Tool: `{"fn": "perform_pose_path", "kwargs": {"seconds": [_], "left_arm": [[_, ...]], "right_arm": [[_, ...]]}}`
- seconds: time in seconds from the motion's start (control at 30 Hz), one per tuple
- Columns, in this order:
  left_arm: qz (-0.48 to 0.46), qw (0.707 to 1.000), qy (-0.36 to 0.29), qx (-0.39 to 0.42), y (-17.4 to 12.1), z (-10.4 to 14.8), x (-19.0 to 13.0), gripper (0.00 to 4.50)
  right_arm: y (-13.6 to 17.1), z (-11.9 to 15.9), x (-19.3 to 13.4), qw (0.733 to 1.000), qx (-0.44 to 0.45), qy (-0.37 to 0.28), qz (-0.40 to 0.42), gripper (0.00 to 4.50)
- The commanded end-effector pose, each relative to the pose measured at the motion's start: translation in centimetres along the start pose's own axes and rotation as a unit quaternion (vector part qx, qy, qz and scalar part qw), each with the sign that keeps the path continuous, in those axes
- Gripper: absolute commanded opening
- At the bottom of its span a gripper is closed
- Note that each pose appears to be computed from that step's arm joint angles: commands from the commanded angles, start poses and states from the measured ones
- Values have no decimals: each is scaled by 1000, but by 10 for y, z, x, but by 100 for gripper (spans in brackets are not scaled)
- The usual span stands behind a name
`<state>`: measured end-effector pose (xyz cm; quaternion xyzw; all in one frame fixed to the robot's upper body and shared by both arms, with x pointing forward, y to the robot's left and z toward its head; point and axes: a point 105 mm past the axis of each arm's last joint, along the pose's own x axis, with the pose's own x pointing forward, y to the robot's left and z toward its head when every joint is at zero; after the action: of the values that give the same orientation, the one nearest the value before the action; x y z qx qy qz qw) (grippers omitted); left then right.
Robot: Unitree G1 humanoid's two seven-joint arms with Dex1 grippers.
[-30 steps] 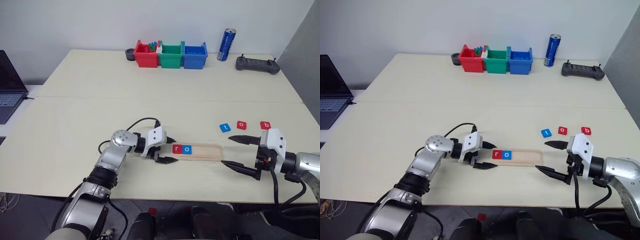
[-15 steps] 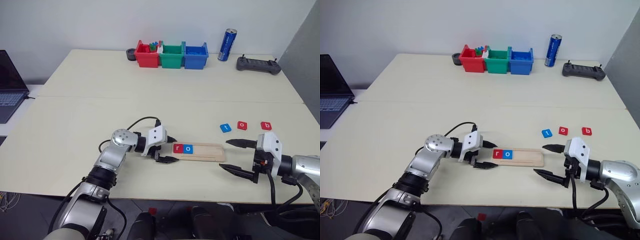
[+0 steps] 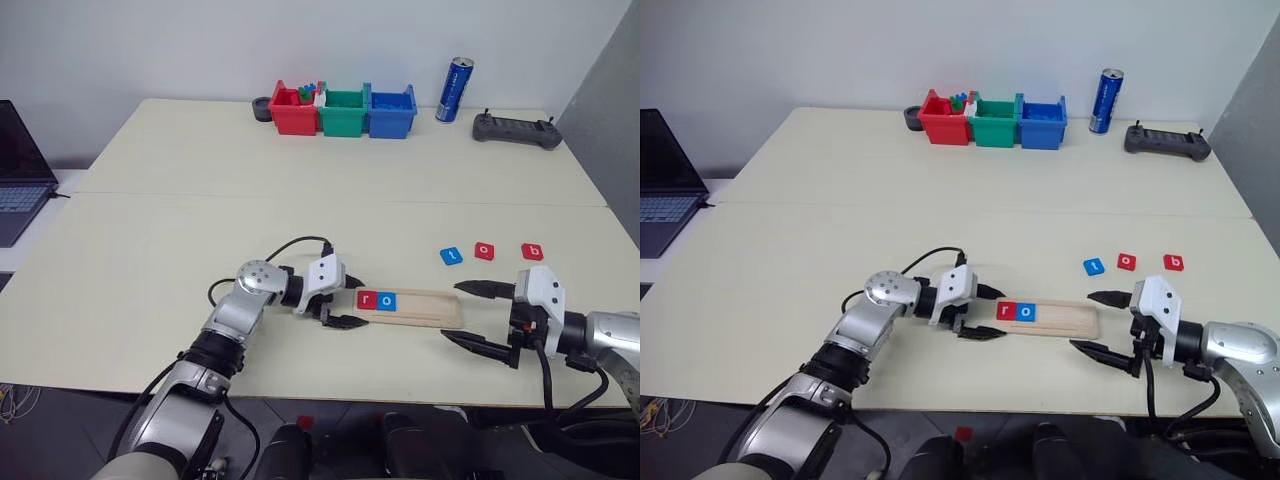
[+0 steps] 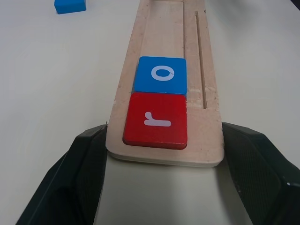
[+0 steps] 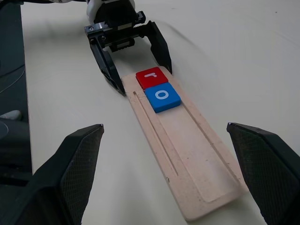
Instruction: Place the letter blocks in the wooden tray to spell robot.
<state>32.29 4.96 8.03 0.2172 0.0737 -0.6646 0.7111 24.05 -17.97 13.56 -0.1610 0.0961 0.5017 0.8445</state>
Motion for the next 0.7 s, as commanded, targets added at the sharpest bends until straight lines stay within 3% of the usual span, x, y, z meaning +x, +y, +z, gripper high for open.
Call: {"fn": "perform_pose_path", "kwargs": {"seconds": [0.03, 0.47, 0.57, 0.7], "left_arm": [[-3, 1000, -12, 23, 3, 13, 3, 342], [-1, 1000, -4, 18, 1, 9, -7, 342], [1, 1000, -2, 15, 1, 8, -8, 442], [-2, 1000, 0, 14, -1, 7, -7, 449]], "right_arm": [[-2, 12, -4, 1000, -27, -11, -9, 450], [-5, 9, -5, 1000, -28, -6, -12, 450], [-7, 4, -6, 999, -32, 2, -13, 450], [-11, 4, -6, 999, -33, 1, -15, 450]]}}
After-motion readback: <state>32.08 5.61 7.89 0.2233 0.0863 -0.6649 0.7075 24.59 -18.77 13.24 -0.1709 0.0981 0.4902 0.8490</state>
